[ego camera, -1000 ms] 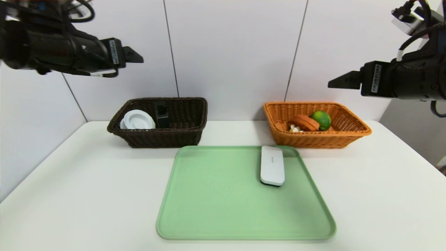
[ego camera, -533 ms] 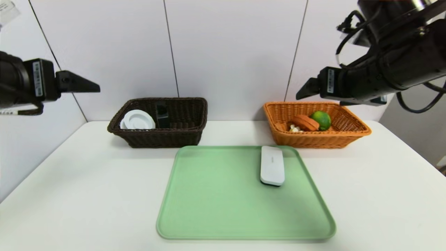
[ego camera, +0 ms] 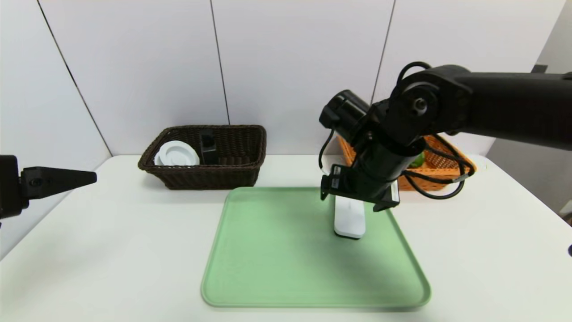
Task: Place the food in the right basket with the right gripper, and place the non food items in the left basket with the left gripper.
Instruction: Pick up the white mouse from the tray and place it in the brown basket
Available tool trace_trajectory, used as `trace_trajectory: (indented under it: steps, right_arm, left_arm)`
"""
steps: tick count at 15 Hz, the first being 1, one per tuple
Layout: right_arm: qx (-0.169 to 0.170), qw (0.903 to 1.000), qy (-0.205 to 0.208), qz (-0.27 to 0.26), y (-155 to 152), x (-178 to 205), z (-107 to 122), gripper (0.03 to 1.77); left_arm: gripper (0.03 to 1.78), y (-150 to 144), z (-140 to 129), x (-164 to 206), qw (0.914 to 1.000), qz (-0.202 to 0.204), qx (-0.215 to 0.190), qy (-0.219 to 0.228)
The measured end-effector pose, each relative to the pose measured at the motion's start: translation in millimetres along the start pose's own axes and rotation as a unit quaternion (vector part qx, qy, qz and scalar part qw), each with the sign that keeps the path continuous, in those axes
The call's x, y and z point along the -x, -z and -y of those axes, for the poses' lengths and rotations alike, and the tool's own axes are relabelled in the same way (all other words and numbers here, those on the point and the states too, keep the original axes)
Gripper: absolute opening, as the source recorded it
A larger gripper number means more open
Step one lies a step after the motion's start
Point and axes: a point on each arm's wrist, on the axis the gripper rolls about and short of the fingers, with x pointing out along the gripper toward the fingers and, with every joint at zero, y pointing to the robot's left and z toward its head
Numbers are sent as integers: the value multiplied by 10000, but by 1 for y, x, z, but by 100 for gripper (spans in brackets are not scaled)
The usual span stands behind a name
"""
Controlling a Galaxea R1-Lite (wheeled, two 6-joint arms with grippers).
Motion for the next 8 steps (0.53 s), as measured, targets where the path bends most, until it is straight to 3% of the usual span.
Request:
trace_trajectory:
  steps: [4,8]
  right_arm:
    - [-141,9995,-164,215,-6,-26,-14,171]
    - [-120,9993,203,300,-5,-44,-14,171]
  left_arm:
    - [169,10,-2,1,10000,-96,-5,0]
    - [169,12,-2,1,9999,-120,-3,54]
